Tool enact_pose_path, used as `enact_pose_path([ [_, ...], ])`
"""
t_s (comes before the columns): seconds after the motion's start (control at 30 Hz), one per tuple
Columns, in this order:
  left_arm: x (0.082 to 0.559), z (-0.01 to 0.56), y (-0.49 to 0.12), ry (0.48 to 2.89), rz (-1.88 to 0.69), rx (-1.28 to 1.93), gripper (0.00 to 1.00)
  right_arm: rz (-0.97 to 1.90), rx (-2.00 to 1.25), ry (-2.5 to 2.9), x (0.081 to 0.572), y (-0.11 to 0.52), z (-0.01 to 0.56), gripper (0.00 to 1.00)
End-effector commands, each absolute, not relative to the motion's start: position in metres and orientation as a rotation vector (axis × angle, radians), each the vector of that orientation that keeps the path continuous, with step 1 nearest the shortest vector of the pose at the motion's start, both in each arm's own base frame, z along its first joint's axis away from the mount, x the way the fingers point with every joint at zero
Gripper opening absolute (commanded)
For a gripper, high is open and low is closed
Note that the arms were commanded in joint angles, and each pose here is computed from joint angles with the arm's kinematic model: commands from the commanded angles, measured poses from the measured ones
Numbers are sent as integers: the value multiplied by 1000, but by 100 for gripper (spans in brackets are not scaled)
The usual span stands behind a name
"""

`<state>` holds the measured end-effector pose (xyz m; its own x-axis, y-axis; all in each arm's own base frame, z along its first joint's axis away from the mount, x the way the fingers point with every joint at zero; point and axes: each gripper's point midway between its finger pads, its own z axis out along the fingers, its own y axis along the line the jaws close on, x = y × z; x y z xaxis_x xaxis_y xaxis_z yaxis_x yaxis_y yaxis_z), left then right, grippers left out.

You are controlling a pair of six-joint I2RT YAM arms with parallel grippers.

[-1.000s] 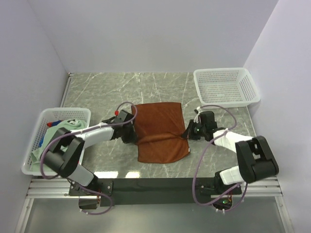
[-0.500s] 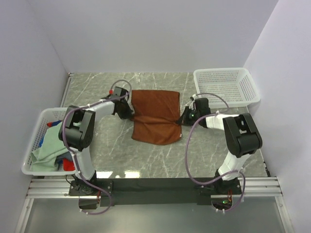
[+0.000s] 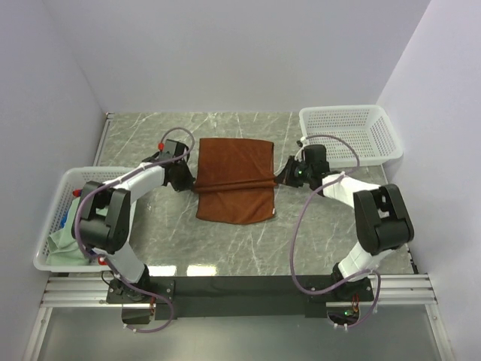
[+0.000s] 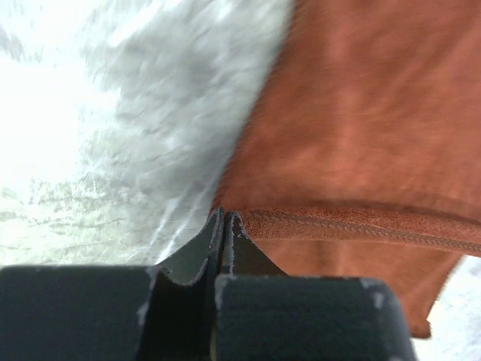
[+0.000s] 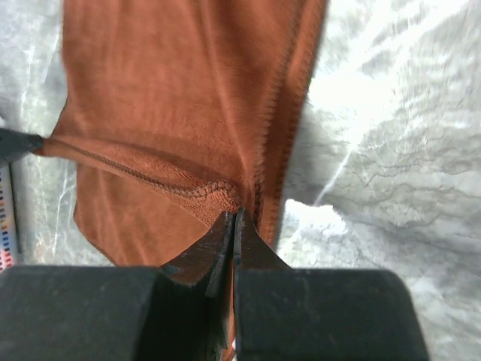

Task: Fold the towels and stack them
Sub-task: Fold the towel

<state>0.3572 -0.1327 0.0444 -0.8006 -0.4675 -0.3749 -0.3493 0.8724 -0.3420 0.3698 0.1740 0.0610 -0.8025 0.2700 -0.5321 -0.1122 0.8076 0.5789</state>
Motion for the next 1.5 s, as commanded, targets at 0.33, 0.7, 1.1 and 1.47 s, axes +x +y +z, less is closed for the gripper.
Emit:
enact_pose_path([
  [0.33,381,165,-133,2337,-447,-445,0,683,-37,2186,366,167,150,0],
  [0.7,318,119,-137,2417,-538,-466,0,731,-32,2246,316,168,115,0],
  [1.1,285,58,-158,2550,-513,-459,1,730,21,2396,290,165,51,0],
  [1.47,298,88,-155,2503,-474,-424,1,719,-25,2306,304,167,96,0],
])
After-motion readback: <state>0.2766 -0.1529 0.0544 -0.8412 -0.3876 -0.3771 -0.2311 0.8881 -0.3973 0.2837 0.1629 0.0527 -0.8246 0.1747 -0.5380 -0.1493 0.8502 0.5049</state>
